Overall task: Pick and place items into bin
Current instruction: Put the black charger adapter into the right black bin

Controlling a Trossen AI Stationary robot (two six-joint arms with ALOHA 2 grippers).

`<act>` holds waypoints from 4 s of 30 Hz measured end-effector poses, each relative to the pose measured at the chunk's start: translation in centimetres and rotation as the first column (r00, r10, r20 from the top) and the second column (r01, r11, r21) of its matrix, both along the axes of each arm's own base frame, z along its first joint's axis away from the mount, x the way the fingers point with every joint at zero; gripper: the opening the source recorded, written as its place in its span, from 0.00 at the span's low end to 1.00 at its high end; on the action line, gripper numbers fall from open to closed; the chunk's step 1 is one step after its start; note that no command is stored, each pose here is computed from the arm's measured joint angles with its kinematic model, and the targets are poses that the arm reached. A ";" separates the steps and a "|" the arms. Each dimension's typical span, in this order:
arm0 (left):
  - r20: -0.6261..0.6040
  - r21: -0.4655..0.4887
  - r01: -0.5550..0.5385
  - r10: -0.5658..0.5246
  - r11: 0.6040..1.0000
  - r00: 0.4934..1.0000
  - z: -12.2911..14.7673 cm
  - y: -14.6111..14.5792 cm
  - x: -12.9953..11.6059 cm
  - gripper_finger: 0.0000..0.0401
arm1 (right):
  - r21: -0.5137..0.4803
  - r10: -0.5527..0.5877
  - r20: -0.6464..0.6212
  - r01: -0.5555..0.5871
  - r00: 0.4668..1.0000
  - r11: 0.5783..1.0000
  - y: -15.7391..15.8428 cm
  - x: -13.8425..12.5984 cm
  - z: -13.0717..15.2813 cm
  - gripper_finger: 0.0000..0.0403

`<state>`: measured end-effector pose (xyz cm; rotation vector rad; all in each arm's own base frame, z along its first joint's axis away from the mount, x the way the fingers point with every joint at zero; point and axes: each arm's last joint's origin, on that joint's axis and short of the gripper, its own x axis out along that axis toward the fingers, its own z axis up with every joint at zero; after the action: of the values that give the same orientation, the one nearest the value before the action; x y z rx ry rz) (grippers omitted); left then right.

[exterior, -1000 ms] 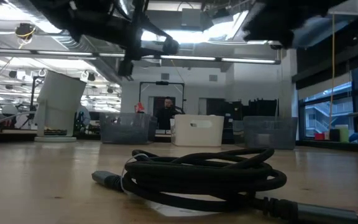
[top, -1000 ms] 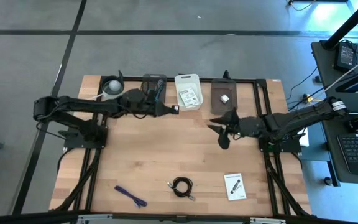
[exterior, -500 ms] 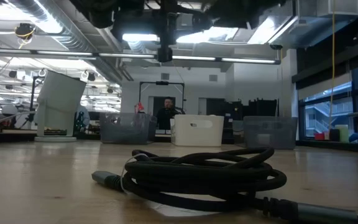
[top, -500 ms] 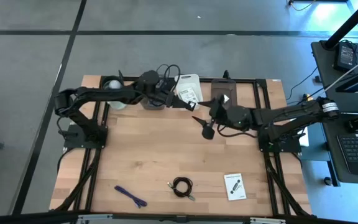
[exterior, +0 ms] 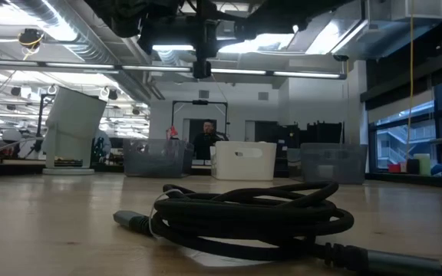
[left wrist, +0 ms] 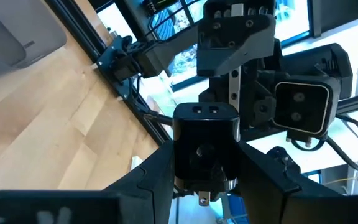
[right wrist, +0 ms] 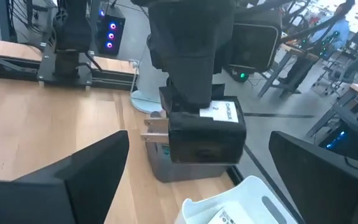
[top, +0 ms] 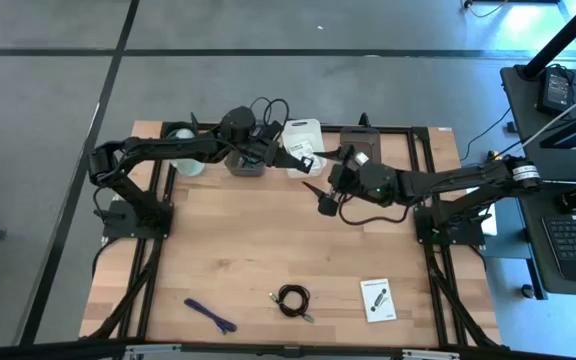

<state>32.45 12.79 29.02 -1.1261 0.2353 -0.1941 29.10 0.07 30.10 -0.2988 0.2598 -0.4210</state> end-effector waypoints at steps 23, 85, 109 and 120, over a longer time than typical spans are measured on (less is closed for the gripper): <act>0.000 0.001 0.001 -0.001 1.000 1.000 0.0 -0.1 0.0 0.35 | 0.012 0.013 0.047 -0.014 0.999 1.000 -0.8 1.6 -0.9 0.92; 0.035 0.106 -0.229 0.226 0.968 0.973 0.2 7.4 -4.1 0.53 | 0.358 -0.519 -0.269 0.584 0.812 0.729 -10.8 -4.9 -1.3 0.64; -0.012 0.102 -0.145 0.147 0.984 0.989 -0.3 5.8 -3.2 0.52 | 0.329 0.176 -0.913 0.410 0.368 0.851 -21.6 -2.3 -9.7 0.65; -0.049 0.093 -0.127 0.132 0.988 0.990 -0.7 5.3 -3.0 0.52 | 0.354 0.206 -0.905 0.389 0.372 0.850 -22.4 -1.3 -12.1 0.67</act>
<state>29.45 18.10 28.28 -1.0542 0.2171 -0.0368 27.76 -22.32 18.00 0.0719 1.5515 -0.2280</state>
